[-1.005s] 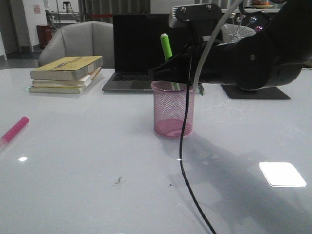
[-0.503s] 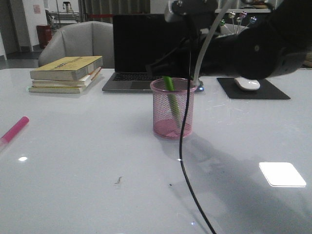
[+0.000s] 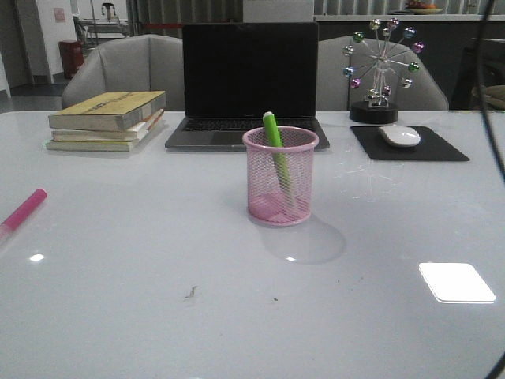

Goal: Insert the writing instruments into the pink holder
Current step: 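Move the green marker over the pink holder and drop it in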

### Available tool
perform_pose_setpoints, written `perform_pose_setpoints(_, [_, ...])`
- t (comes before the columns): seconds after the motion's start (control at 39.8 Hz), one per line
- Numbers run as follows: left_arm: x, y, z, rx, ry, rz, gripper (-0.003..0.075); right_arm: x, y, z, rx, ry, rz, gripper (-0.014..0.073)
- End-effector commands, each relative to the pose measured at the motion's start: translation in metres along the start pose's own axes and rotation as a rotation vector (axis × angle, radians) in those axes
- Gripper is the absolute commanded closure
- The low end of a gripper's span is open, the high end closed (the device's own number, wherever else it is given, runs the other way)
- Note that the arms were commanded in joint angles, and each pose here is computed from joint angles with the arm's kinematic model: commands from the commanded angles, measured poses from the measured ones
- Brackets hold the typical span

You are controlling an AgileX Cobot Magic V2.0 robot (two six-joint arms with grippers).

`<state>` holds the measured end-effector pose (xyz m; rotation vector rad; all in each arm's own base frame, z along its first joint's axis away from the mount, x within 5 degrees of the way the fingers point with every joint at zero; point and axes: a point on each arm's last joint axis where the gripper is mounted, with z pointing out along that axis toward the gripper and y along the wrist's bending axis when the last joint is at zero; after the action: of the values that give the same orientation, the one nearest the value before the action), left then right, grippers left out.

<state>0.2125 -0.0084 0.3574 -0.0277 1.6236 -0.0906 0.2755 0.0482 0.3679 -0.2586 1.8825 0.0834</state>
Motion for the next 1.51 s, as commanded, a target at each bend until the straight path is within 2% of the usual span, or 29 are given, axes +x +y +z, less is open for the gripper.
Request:
perform_pose_setpoints(0.0, [-0.024, -0.003, -0.007, 0.021, -0.148, -0.014, 0.062, -0.015, -0.02, -0.034, 0.075, -0.036, -0.015, 0.0275])
perform_pose_setpoints(0.08, [-0.025, -0.004, -0.007, 0.022, -0.153, -0.014, 0.062, -0.014, -0.03, -0.055, 0.118, -0.001, -0.008, 0.0275])
perform_pose_setpoints(0.18, [-0.025, -0.004, -0.007, 0.022, -0.153, -0.014, 0.062, -0.01, -0.029, -0.08, 0.14, -0.034, -0.031, 0.0275])
perform_pose_setpoints(0.43, [-0.039, -0.004, -0.028, 0.028, -0.228, -0.014, 0.062, 0.047, -0.018, -0.115, 0.165, -0.046, 0.031, 0.0276])
perform_pose_setpoints(0.65, [-0.048, -0.005, -0.044, 0.033, -0.286, -0.014, 0.062, 0.088, -0.028, -0.135, 0.29, 0.068, 0.063, 0.0276])
perform_pose_setpoints(0.73, [-0.05, -0.005, -0.048, 0.034, -0.299, -0.014, 0.062, 0.092, -0.03, -0.14, 0.324, 0.063, 0.073, 0.0276])
perform_pose_setpoints(1.01, [-0.052, -0.005, -0.052, 0.034, -0.307, -0.014, 0.062, 0.103, -0.027, -0.139, 0.313, 0.086, 0.113, 0.0276])
perform_pose_setpoints(1.21, [-0.051, -0.005, -0.051, 0.033, -0.296, -0.014, 0.062, 0.099, -0.028, -0.139, 0.318, 0.04, 0.105, 0.0276])
perform_pose_setpoints(1.48, [-0.04, -0.004, -0.056, 0.017, -0.162, -0.014, 0.0618, 0.099, -0.028, -0.139, 0.318, 0.039, 0.107, 0.0276])
